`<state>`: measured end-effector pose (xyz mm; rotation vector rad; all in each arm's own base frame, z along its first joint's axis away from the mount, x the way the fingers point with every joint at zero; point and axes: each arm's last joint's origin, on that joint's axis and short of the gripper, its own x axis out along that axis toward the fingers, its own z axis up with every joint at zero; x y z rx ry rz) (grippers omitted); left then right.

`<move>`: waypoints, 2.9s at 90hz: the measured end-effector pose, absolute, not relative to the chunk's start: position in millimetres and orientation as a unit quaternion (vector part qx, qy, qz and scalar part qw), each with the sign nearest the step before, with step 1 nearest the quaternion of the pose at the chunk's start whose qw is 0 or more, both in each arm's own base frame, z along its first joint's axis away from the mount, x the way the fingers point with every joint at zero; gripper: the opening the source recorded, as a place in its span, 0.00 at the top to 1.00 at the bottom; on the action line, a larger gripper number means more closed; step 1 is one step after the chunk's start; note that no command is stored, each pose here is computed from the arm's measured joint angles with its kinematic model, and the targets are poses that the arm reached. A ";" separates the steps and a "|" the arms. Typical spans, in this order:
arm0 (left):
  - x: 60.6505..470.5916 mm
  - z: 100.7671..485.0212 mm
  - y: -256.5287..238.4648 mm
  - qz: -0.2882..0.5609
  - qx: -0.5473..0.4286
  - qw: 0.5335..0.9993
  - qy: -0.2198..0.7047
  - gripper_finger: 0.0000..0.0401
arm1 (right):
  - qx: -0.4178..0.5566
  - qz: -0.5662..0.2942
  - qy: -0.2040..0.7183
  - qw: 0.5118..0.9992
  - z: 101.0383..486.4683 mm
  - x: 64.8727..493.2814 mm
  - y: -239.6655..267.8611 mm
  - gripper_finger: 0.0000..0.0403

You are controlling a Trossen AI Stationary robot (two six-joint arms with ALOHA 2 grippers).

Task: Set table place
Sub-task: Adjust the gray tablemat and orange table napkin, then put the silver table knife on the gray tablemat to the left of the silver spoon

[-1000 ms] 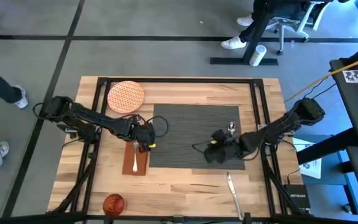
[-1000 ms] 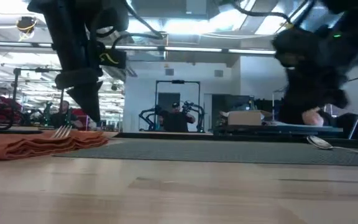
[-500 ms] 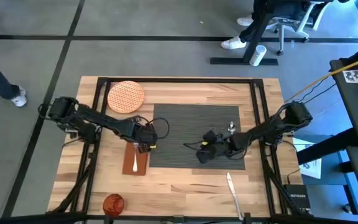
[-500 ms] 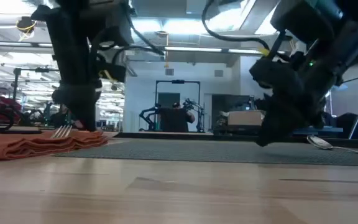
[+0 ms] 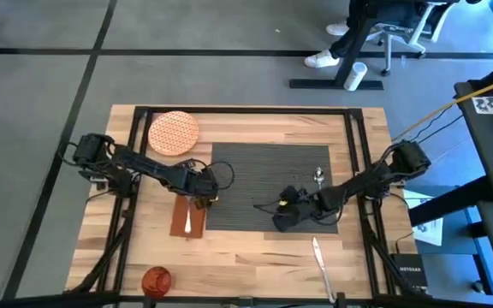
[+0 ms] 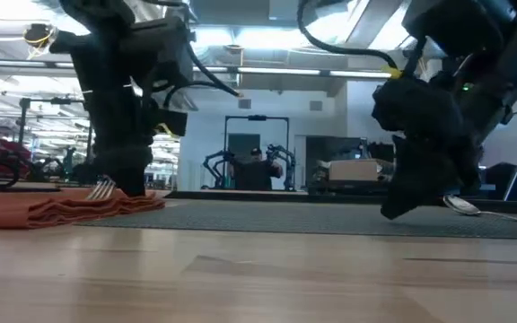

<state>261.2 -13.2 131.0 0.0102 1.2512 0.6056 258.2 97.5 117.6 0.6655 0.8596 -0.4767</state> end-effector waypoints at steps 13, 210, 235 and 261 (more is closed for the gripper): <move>260.6 130.8 -7.4 0.290 0.005 0.764 0.577 1.00 | 0.323 -0.213 0.415 0.823 117.3 256.2 102.5 1.00; 320.7 204.3 -73.9 0.200 -0.032 0.914 0.352 1.00 | 0.121 -0.144 0.656 0.731 199.8 201.0 210.5 1.00; 317.6 210.4 -107.9 0.159 -0.074 0.935 0.309 1.00 | 0.279 -0.072 0.627 0.723 181.8 159.6 270.2 1.00; 308.6 203.5 -132.1 0.140 -0.097 0.933 0.317 1.00 | 0.276 -0.150 0.645 0.696 138.1 154.8 282.3 1.00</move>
